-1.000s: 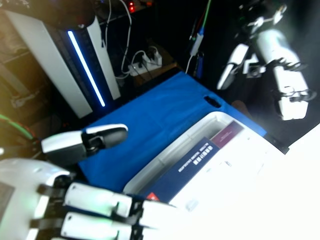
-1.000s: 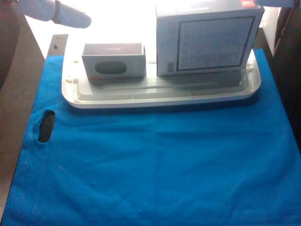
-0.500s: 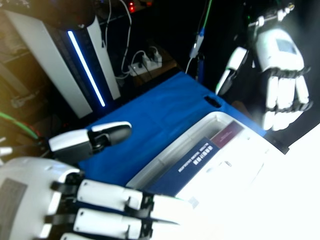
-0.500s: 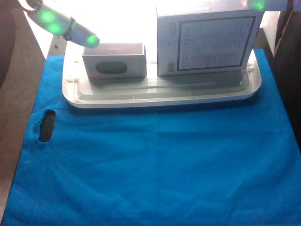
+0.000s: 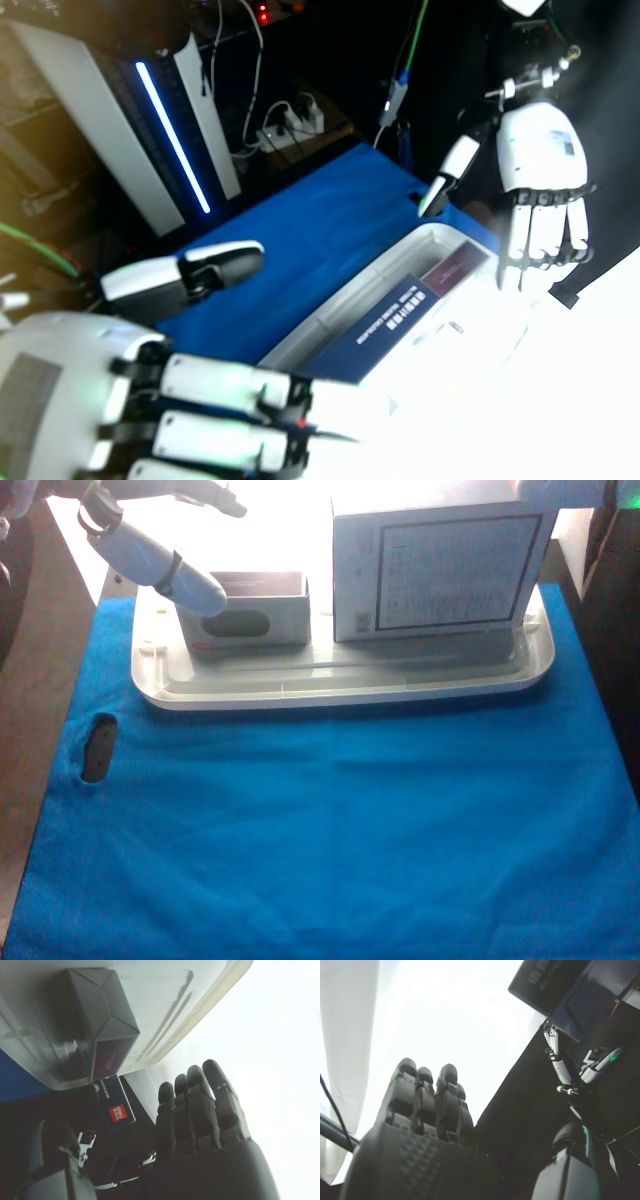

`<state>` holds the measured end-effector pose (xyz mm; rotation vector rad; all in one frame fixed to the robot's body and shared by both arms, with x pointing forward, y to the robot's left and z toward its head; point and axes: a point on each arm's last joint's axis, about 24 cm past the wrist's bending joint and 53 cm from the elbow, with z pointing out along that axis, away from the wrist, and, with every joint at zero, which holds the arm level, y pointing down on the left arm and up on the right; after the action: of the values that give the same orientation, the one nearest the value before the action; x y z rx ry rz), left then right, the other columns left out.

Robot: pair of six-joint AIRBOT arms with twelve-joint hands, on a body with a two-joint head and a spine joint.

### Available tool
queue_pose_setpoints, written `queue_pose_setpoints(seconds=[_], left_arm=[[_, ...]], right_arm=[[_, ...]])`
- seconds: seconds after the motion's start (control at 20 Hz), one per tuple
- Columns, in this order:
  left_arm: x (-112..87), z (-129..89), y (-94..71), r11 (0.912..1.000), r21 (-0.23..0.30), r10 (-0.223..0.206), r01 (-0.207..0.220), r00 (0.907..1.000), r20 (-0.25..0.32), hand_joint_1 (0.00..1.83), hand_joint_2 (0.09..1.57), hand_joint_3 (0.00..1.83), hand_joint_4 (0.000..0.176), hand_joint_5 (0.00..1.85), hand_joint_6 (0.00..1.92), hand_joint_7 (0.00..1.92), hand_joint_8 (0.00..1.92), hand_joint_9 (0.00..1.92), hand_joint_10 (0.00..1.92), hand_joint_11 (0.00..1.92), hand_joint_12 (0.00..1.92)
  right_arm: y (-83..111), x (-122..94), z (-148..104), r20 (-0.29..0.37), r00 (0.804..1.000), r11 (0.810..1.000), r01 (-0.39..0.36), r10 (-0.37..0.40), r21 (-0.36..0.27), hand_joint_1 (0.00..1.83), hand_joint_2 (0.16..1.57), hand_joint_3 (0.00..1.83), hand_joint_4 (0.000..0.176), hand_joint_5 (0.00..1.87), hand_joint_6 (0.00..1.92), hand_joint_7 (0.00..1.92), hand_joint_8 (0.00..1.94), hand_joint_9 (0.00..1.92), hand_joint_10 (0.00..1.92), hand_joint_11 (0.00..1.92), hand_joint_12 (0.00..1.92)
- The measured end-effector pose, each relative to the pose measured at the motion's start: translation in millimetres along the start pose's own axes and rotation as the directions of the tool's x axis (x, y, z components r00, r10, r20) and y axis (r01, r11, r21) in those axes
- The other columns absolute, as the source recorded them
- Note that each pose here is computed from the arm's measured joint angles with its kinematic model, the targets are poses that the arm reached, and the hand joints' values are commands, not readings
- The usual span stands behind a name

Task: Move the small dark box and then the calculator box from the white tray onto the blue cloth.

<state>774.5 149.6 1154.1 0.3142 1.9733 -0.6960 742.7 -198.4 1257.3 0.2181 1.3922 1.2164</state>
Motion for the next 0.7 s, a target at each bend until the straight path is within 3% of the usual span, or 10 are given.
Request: queue_pose_setpoints(seconds=[0.15,0.2,0.45,0.5,0.55,0.65,0.7], left_arm=[[14.2,5.8,7.0,0.9999,-0.017,0.002,-0.002,0.9996,-0.029,0.65,0.85,0.01,0.0,0.3,0.0,0.32,0.0,0.33,0.0,0.03,0.8],[20.4,8.3,9.5,0.9997,-0.023,0.003,-0.004,0.9991,-0.041,0.62,0.81,0.0,0.0,0.31,0.0,0.33,0.0,0.3,0.0,0.05,0.74],[28.3,20.7,14.4,0.999,-0.045,0.002,-0.005,0.9988,-0.049,0.66,0.84,0.0,0.0,0.42,0.01,0.41,0.0,0.32,0.0,0.0,0.86],[29.8,21.4,15.5,0.9988,-0.049,0.001,-0.004,0.9987,-0.051,0.64,0.82,0.0,0.0,0.44,0.01,0.41,0.0,0.31,0.0,0.0,0.75],[31.7,23.3,15.8,0.9988,-0.049,0.0,-0.003,0.9985,-0.055,0.62,0.82,0.0,0.0,0.43,0.0,0.37,0.01,0.26,0.01,0.0,0.52],[33.0,25.8,18.2,0.9984,-0.057,-0.005,0.002,0.9985,-0.054,0.65,0.85,0.0,0.0,0.52,0.01,0.43,0.01,0.29,0.01,0.0,0.42],[33.6,26.4,20.5,0.998,-0.062,-0.011,0.007,0.9985,-0.053,0.72,0.86,0.0,0.0,0.6,0.01,0.47,0.01,0.35,0.01,0.0,0.58]], right_arm=[[0.1,0.3,0.0,-0.001,1.0,1.0,-0.001,0.001,0.0,0.47,0.74,0.0,0.014,0.11,0.0,0.29,0.0,0.09,0.0,0.1,0.03],[0.6,1.3,0.1,-0.002,1.0,1.0,-0.002,0.002,-0.001,0.46,0.74,0.0,0.016,0.11,0.0,0.28,0.0,0.09,0.0,0.13,0.04],[1.9,3.2,0.2,-0.006,1.0,1.0,-0.004,0.004,-0.004,0.45,0.75,0.0,0.023,0.11,0.0,0.27,0.0,0.09,0.0,0.13,0.03],[1.7,3.4,0.2,-0.006,1.0,1.0,-0.003,0.003,-0.003,0.46,0.75,0.0,0.025,0.11,0.0,0.28,0.01,0.1,0.01,0.13,0.03],[1.7,3.4,0.2,-0.006,1.0,1.0,-0.003,0.003,-0.003,0.46,0.75,0.0,0.021,0.11,0.0,0.3,0.01,0.13,0.01,0.16,0.04],[2.2,4.2,0.2,-0.01,1.0,1.0,0.001,-0.001,-0.006,0.47,0.76,0.0,0.014,0.09,0.0,0.3,0.01,0.15,0.02,0.17,0.04],[2.2,4.4,0.2,-0.011,1.0,1.0,0.001,-0.001,-0.006,0.46,0.76,0.0,0.013,0.09,0.0,0.28,0.0,0.14,0.01,0.18,0.04]])
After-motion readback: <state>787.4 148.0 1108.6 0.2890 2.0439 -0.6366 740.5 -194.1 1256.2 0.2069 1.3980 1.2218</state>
